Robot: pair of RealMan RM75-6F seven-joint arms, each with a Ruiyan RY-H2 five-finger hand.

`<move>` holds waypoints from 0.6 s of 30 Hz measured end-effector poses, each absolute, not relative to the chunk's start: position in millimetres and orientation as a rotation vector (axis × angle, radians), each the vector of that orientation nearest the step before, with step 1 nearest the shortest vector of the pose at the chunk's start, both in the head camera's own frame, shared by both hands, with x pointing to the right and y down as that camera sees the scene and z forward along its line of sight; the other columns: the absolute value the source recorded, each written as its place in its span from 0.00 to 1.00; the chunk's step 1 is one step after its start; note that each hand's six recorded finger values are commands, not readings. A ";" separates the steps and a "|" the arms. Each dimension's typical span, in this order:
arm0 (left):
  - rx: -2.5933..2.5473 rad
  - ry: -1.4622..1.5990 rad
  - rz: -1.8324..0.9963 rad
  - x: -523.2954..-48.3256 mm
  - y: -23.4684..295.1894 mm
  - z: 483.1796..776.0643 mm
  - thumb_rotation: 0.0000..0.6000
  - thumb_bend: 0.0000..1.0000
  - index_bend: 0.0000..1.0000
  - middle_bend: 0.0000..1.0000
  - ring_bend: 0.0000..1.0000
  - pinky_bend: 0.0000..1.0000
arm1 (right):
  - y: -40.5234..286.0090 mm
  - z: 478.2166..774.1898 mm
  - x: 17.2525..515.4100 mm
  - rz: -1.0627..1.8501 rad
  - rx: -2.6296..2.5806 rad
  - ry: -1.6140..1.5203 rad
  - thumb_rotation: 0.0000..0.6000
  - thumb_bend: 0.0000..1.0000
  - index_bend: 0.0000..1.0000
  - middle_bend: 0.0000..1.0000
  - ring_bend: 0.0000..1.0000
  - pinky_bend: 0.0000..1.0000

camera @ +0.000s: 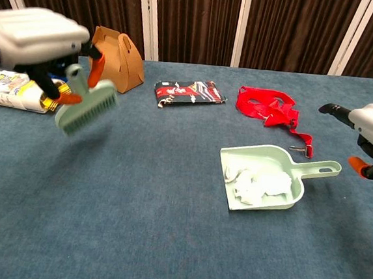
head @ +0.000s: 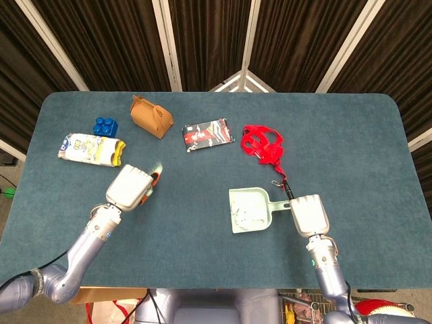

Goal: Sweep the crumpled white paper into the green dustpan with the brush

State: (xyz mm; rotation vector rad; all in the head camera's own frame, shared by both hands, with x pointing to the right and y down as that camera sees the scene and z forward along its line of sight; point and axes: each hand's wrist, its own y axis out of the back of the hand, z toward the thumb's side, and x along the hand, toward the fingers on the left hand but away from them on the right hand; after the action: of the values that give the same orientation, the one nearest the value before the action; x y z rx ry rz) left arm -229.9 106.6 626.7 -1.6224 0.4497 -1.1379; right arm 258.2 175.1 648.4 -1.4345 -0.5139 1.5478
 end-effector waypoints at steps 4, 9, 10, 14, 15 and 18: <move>-1.599 0.306 -1.218 -235.0 121.3 645.1 1.00 0.38 0.50 1.00 1.00 1.00 | 175.5 648.8 258.1 1.549 -1.438 -0.515 1.00 0.48 0.00 0.84 0.78 0.80; -1.605 0.222 -1.256 -228.6 141.1 661.2 1.00 0.10 0.10 0.93 0.97 1.00 | 175.5 649.5 259.9 1.551 -1.439 -0.513 1.00 0.48 0.00 0.84 0.78 0.80; -1.609 0.230 -1.256 -227.3 141.8 661.3 1.00 0.05 0.03 0.91 0.95 1.00 | 175.2 649.6 260.1 1.552 -1.439 -0.515 1.00 0.48 0.00 0.84 0.78 0.80; -1.639 0.301 -1.245 -223.2 140.0 657.0 1.00 0.00 0.00 0.83 0.92 1.00 | 173.8 649.3 261.4 1.554 -1.435 -0.518 1.00 0.48 0.00 0.84 0.78 0.80; -1.647 0.325 -1.234 -221.5 138.8 654.4 1.00 0.00 0.00 0.81 0.91 1.00 | 173.8 649.3 261.4 1.555 -1.437 -0.519 1.00 0.48 0.00 0.84 0.78 0.80; -1.667 0.384 -1.197 -216.7 135.9 646.0 1.00 0.00 0.00 0.78 0.89 1.00 | 173.8 648.9 261.1 1.555 -1.440 -0.522 1.00 0.48 0.00 0.84 0.78 0.80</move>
State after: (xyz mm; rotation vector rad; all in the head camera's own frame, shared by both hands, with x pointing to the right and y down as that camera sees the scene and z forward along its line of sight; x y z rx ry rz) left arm -216.7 135.9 646.0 -1.6672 0.3843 -1.1973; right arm 261.1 173.8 648.9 -1.4398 -0.5219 1.5554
